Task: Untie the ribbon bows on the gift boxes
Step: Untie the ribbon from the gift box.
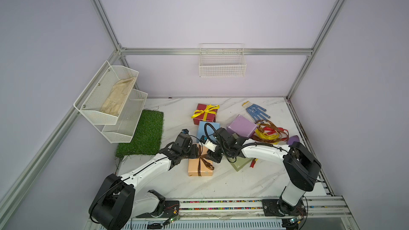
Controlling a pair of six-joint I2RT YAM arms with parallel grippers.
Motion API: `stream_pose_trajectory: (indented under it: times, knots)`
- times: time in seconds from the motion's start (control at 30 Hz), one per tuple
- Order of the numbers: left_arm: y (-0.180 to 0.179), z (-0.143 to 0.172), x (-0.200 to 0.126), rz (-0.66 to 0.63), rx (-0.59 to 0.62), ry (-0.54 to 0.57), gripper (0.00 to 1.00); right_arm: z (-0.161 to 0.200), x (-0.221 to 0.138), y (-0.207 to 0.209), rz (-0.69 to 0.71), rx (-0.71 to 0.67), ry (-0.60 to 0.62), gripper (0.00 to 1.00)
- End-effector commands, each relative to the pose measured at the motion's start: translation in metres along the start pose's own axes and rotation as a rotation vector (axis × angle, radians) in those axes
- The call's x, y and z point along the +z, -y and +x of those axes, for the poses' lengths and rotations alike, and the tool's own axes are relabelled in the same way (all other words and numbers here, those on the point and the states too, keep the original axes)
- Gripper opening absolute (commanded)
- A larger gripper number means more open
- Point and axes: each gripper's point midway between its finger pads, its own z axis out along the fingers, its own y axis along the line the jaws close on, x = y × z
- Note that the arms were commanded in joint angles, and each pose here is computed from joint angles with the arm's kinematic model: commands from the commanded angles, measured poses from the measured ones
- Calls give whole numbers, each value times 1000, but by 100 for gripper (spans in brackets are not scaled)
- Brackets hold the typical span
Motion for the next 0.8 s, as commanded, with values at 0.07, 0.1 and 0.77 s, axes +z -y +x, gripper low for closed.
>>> stream_pose_trajectory:
  times: [0.07, 0.1, 0.77]
  knots:
    - [-3, -1, 2, -3, -7, 18, 61, 7, -4, -11, -36, 1, 1, 31]
    - [-3, -1, 2, -3, -7, 16, 61, 5, -5, -12, -46, 10, 7, 29]
    - [13, -25, -21, 30, 64, 49, 62, -41, -23, -11, -39, 113, 144, 0]
